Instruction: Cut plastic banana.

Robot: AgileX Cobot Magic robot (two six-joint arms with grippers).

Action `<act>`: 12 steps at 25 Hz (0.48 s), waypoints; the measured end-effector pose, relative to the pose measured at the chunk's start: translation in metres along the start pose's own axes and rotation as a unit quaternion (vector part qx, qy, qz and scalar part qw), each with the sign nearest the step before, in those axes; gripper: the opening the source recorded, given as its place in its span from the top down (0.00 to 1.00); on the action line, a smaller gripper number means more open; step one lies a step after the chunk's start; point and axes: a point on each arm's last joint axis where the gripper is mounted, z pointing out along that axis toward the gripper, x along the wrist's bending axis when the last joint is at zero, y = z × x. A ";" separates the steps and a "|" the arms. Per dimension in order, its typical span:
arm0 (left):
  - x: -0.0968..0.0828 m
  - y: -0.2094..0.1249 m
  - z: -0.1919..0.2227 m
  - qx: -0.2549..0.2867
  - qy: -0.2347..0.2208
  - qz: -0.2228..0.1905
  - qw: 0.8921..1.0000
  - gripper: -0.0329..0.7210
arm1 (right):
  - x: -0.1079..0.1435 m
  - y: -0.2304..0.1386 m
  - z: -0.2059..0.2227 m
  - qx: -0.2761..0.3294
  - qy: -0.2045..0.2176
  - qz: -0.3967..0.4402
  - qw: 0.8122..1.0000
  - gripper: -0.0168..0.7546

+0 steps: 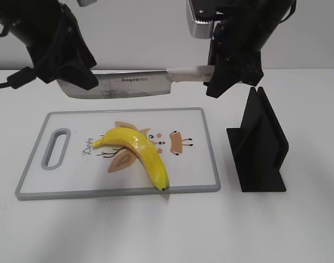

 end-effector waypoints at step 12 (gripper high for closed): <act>0.008 -0.010 0.027 0.018 -0.017 -0.009 1.000 0.66 | -0.003 -0.001 0.008 -0.004 0.009 0.000 1.000 0.76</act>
